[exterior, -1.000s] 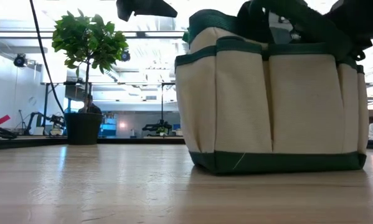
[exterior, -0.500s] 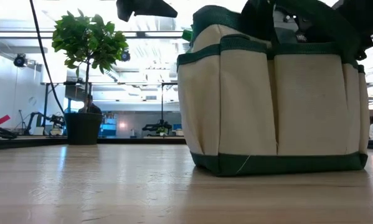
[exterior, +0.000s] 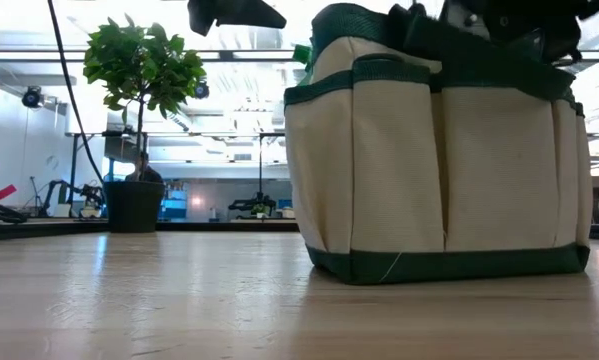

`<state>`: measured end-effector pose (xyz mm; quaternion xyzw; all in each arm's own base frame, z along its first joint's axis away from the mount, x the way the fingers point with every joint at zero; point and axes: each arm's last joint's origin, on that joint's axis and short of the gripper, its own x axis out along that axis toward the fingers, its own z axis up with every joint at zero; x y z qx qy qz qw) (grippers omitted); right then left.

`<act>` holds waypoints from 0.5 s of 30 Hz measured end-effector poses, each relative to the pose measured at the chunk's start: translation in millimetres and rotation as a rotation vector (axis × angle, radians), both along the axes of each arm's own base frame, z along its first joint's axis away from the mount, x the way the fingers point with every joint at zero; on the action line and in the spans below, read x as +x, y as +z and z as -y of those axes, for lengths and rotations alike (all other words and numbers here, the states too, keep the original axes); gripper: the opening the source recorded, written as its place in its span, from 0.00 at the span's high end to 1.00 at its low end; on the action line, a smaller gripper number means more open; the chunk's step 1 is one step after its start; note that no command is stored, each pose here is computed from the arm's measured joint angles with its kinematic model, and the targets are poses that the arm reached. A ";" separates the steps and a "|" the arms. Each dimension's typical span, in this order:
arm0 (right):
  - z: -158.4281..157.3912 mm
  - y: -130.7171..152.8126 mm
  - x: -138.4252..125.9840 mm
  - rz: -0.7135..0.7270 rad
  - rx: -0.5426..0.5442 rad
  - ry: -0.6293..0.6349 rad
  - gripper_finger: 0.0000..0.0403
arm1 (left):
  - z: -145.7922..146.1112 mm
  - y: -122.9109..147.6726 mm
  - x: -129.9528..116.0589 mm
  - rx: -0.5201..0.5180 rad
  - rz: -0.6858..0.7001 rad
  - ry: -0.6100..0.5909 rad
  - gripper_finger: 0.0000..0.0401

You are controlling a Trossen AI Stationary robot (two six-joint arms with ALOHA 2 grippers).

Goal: Pick & Place Garden tools in Gardening bag
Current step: Put the green shear scissors into the gardening bag, then return to Home Position

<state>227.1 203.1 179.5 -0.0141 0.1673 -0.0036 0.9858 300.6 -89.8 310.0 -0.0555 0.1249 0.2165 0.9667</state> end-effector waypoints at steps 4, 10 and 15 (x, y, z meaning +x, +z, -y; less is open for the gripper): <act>-3.5 7.1 -0.3 0.015 -0.013 0.022 0.59 | 0.0 -0.1 0.0 0.000 -0.001 0.000 0.31; -6.2 26.0 -8.0 0.063 -0.018 0.056 0.61 | 0.0 -0.1 0.0 0.001 -0.001 0.000 0.31; 2.2 43.5 -18.4 0.068 -0.021 0.058 0.62 | 0.0 -0.2 -0.1 0.001 -0.002 0.000 0.31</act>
